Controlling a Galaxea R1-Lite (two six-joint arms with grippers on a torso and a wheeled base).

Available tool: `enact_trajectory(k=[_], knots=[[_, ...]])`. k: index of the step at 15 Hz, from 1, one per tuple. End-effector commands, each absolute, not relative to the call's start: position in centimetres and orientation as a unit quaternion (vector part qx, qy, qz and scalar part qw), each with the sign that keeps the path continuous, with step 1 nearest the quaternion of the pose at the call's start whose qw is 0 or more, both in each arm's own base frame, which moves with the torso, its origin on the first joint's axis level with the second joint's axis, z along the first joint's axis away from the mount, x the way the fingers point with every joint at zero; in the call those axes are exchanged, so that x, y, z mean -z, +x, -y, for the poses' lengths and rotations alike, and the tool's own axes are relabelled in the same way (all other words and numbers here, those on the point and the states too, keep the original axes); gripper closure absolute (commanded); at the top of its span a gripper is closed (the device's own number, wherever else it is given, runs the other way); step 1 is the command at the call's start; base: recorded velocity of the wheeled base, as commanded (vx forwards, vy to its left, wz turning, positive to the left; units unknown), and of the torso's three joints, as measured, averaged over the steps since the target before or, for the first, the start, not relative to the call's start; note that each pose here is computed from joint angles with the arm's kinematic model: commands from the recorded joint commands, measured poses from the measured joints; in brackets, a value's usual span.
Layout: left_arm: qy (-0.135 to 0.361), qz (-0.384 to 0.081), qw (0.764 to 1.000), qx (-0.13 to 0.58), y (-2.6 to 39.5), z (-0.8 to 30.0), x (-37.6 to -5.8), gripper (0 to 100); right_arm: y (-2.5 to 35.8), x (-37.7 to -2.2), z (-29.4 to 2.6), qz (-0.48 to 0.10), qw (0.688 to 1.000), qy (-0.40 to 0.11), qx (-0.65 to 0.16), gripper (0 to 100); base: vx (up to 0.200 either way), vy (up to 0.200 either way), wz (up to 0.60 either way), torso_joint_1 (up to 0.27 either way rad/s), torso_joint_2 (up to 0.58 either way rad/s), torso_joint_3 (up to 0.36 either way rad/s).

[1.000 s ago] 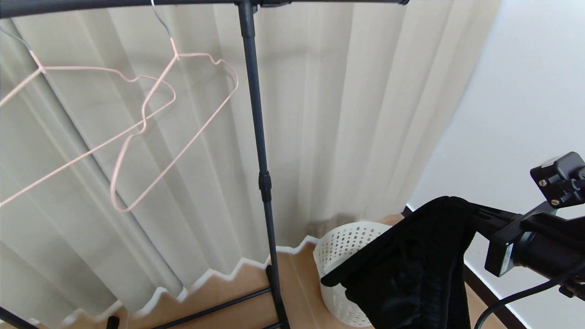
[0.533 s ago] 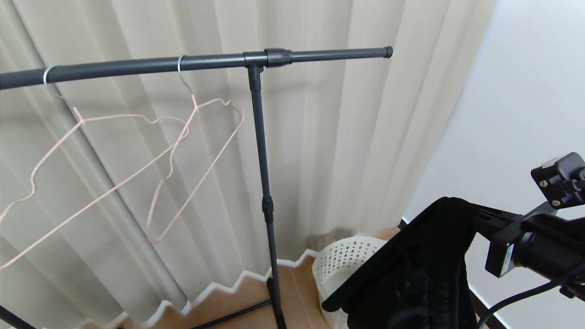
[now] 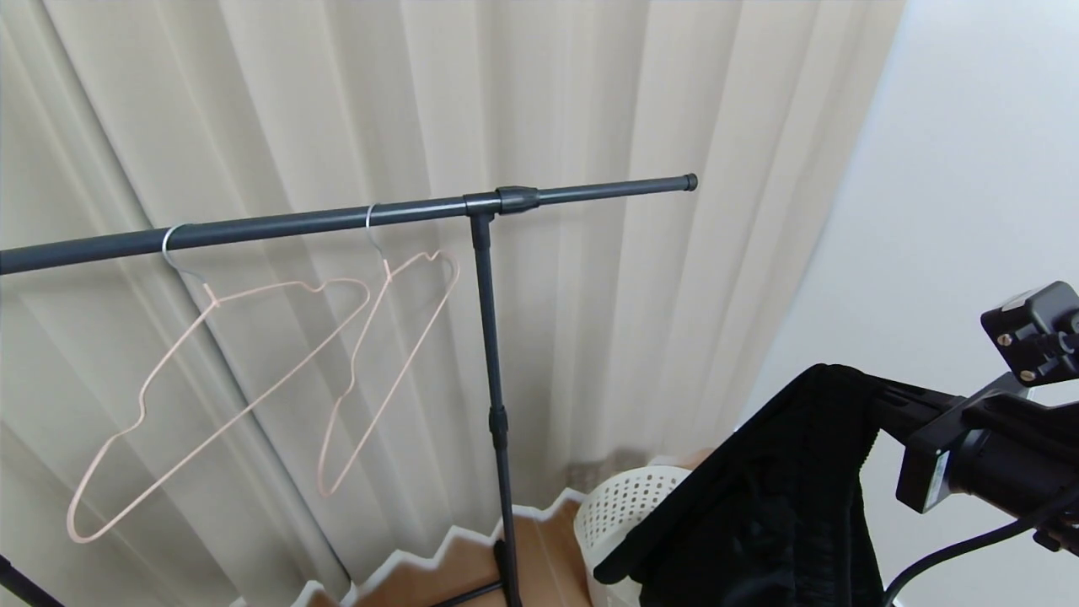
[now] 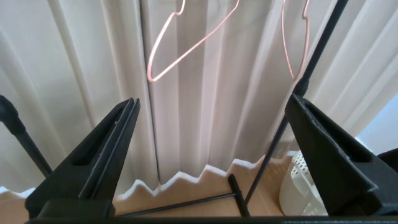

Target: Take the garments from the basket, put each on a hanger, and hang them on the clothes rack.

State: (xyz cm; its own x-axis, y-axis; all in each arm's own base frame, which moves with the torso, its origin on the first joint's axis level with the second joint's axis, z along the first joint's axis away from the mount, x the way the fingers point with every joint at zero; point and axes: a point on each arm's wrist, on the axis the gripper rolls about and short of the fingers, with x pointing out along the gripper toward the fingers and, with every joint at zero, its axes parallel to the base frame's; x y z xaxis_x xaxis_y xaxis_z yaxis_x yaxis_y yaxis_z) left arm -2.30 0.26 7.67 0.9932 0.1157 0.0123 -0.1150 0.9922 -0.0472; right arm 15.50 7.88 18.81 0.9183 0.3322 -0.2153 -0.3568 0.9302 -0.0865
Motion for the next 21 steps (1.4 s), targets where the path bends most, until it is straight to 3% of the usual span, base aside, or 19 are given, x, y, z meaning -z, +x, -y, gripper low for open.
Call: enact_trajectory(k=[1,13,17,21], knots=[[-0.023,0.007,0.998,-0.058,-2.30,-0.26,-7.67,0,15.50,-18.75,-7.90,-0.100,0.977,-0.063,-0.177,100,0.000,0.000,0.00,0.183,-0.44,-0.251],[-0.024,0.008,0.998,-0.058,-2.30,-0.26,-7.67,0,15.34,-18.64,-7.88,-0.097,0.975,-0.086,-0.180,100,0.000,0.000,0.00,0.163,-0.37,-0.209],[-0.024,0.008,0.998,-0.058,-2.30,-0.26,-7.67,0,15.49,-18.57,-7.78,-0.099,0.976,-0.084,-0.177,100,0.000,0.000,0.00,0.039,-0.09,-0.046],[-0.024,0.008,0.998,-0.058,-2.30,-0.26,-7.67,0,15.27,-18.52,-7.67,-0.098,0.976,-0.085,-0.177,100,0.000,0.000,0.60,0.004,0.00,0.000]])
